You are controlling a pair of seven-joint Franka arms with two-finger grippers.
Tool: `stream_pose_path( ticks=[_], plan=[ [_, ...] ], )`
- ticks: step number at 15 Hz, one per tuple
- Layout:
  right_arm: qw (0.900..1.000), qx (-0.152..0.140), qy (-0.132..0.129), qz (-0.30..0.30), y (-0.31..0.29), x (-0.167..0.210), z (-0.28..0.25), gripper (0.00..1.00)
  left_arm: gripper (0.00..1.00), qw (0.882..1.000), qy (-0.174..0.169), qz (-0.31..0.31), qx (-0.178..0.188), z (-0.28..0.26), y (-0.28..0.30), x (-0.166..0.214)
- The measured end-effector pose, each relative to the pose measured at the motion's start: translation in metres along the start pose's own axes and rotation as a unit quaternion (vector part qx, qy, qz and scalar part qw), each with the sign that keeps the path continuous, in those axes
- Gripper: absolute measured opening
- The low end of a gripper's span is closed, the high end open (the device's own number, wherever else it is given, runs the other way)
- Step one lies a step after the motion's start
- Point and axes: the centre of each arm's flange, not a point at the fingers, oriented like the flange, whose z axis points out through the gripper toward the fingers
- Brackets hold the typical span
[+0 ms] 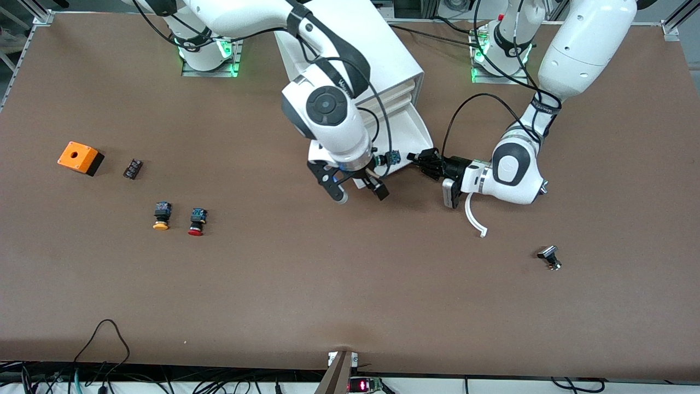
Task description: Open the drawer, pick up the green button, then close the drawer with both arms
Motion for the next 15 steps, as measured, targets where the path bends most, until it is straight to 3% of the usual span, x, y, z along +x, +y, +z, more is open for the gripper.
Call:
stream_pose_path(
  ticks=[5,6,11,12,15],
  plan=[
    [0.999,-0.027,0.000,0.041,0.018,-0.053,0.057,1.00,0.14,1.000,0.000,-0.005,0.005,-0.004,0.002,0.006],
    [0.998,-0.032,0.001,0.047,0.021,-0.057,0.065,1.00,0.19,1.000,0.002,-0.011,0.008,-0.006,0.001,0.006],
    [0.997,-0.048,0.005,0.064,0.028,-0.065,0.088,1.00,0.59,0.999,0.015,-0.027,0.021,-0.023,-0.005,0.009],
    [0.996,-0.051,0.005,0.067,0.031,-0.069,0.093,1.00,0.73,0.999,0.008,-0.031,0.029,-0.029,-0.006,0.010],
    [0.996,-0.060,0.008,0.068,0.037,-0.078,0.108,0.97,0.99,0.997,-0.017,-0.056,0.052,-0.053,0.001,0.023]
  ],
)
